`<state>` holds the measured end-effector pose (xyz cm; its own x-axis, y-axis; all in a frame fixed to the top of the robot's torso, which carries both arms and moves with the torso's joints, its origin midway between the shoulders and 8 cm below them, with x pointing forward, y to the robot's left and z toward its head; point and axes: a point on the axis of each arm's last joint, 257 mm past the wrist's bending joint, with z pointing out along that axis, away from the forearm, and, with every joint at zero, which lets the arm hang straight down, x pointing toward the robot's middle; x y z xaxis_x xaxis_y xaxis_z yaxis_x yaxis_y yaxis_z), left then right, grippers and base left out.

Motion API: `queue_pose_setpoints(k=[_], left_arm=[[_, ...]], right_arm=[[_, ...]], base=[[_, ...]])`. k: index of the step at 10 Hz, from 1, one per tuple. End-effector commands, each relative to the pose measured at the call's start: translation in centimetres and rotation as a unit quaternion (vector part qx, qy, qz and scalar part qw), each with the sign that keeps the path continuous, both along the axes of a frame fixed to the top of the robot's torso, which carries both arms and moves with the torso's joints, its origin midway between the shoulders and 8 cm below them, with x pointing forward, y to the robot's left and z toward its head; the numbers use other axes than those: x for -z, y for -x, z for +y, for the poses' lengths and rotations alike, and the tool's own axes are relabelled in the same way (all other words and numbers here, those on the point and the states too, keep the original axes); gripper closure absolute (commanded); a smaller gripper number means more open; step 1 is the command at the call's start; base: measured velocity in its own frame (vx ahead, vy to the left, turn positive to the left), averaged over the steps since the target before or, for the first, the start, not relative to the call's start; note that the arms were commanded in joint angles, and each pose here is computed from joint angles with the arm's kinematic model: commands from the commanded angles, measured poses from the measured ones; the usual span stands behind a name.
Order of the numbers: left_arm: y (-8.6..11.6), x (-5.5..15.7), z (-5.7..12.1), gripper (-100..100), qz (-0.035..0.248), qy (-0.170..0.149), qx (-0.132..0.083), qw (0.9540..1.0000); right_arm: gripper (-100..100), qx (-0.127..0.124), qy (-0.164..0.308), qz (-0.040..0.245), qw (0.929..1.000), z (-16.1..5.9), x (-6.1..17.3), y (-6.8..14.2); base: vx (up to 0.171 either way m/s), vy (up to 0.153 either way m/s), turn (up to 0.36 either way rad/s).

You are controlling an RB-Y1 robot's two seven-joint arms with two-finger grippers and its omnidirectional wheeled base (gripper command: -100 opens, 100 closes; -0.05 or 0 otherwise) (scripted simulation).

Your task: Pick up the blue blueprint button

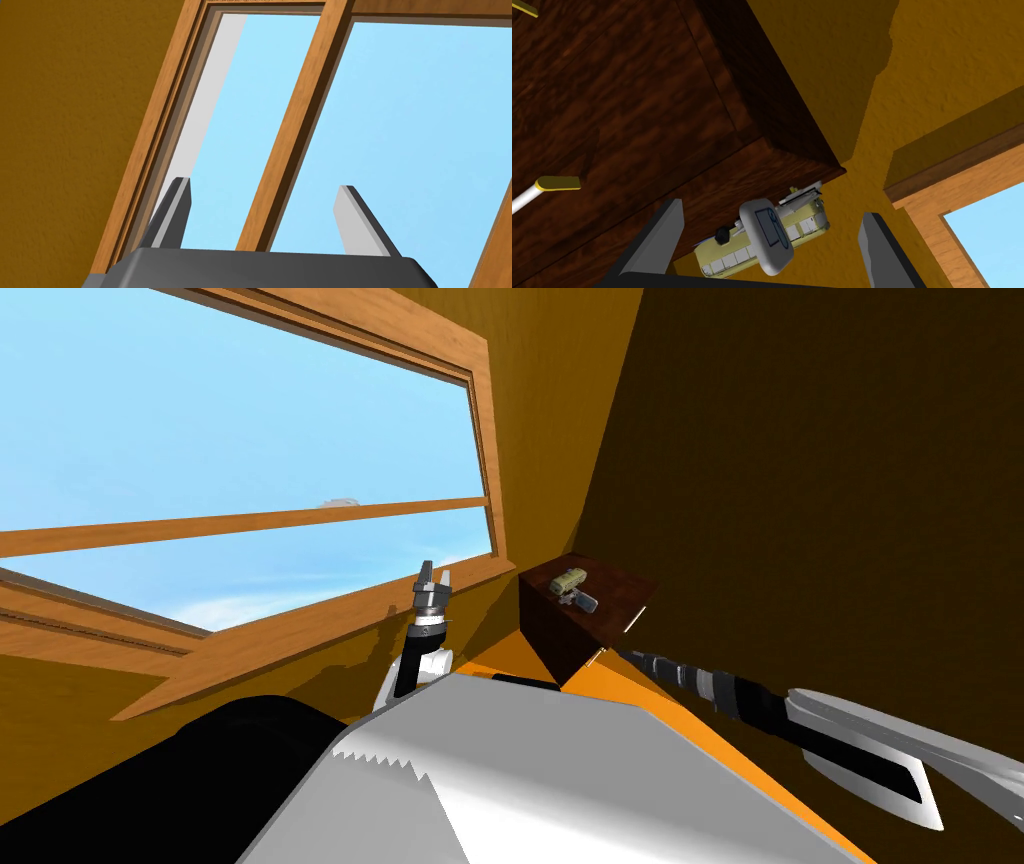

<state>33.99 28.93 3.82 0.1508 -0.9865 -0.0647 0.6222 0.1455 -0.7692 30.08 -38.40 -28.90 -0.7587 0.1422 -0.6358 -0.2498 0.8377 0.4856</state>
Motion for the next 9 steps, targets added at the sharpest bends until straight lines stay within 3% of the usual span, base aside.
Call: queue_pose_setpoints(k=[1, 3, 4, 9], left_arm=[[0.0, 0.0, 0.0, 0, 0.000, 0.000, 0.000, 1.0000], [0.0, 0.0, 0.0, 0, 0.000, 0.000, 0.000, 1.0000], [0.0, 0.0, 0.0, 0, 0.000, 0.000, 0.000, 1.0000], [0.0, 0.0, 0.0, 0, 0.000, 0.000, 0.000, 1.0000]], right_arm=[[-100, -0.010, 0.023, 0.004, 0.9997, -1.0, -0.1, -0.2], [-100, -0.031, 0.077, 0.012, 0.9965, -4.0, -0.2, -0.2], [-100, -0.033, 0.081, 0.013, 0.9961, -4.3, -0.4, -0.2], [-100, -0.075, 0.204, 0.035, 0.9754, -11.5, -2.3, -0.4]], base=[[0.024, 0.041, 0.080], [0.030, 0.059, 0.219], [0.030, 0.052, 0.100], [0.062, 0.073, 0.246]])
